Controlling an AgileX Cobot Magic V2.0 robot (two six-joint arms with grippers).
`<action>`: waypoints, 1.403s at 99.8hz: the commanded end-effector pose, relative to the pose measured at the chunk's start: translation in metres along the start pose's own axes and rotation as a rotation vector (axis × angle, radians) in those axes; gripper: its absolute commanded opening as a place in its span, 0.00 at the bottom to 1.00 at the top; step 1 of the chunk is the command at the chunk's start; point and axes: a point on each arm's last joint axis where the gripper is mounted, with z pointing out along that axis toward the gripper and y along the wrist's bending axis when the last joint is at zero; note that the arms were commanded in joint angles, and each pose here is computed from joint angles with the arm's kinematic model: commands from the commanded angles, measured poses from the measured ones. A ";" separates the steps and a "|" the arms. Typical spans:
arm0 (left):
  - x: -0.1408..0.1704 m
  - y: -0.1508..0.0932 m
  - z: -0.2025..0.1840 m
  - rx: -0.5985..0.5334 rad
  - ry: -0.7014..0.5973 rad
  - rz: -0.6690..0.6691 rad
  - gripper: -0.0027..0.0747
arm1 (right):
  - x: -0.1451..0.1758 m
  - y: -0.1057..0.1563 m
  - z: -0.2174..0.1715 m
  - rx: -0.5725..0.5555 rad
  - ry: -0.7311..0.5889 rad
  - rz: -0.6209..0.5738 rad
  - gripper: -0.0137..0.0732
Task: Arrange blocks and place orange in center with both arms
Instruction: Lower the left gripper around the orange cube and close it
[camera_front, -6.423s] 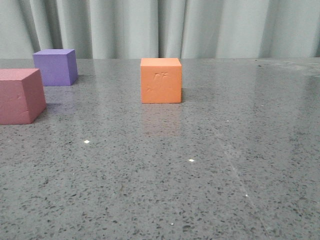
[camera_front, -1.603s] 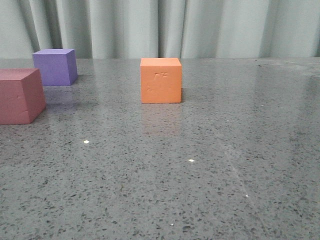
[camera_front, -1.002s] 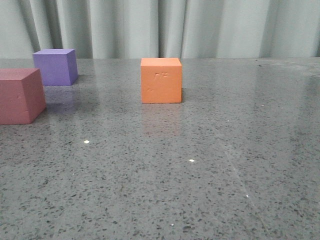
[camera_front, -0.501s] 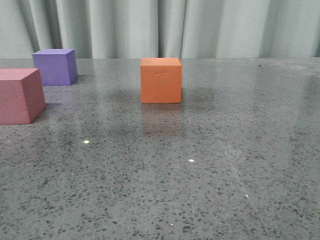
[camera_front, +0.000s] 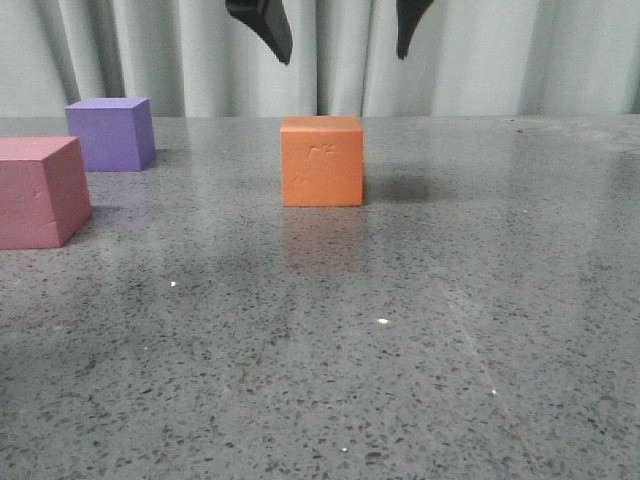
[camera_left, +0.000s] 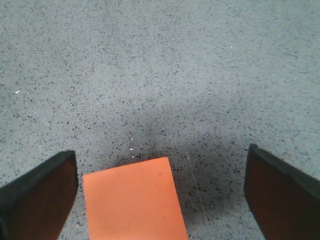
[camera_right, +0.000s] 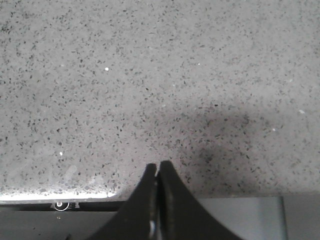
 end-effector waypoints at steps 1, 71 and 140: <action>-0.019 0.000 -0.027 0.041 -0.094 -0.044 0.85 | -0.009 -0.001 -0.005 0.004 -0.072 -0.011 0.08; -0.001 0.001 0.009 -0.077 -0.016 -0.114 0.85 | -0.010 0.000 -0.005 0.004 -0.085 -0.011 0.08; 0.005 0.001 0.015 -0.105 0.014 -0.161 0.85 | -0.010 0.000 -0.005 0.004 -0.085 -0.011 0.08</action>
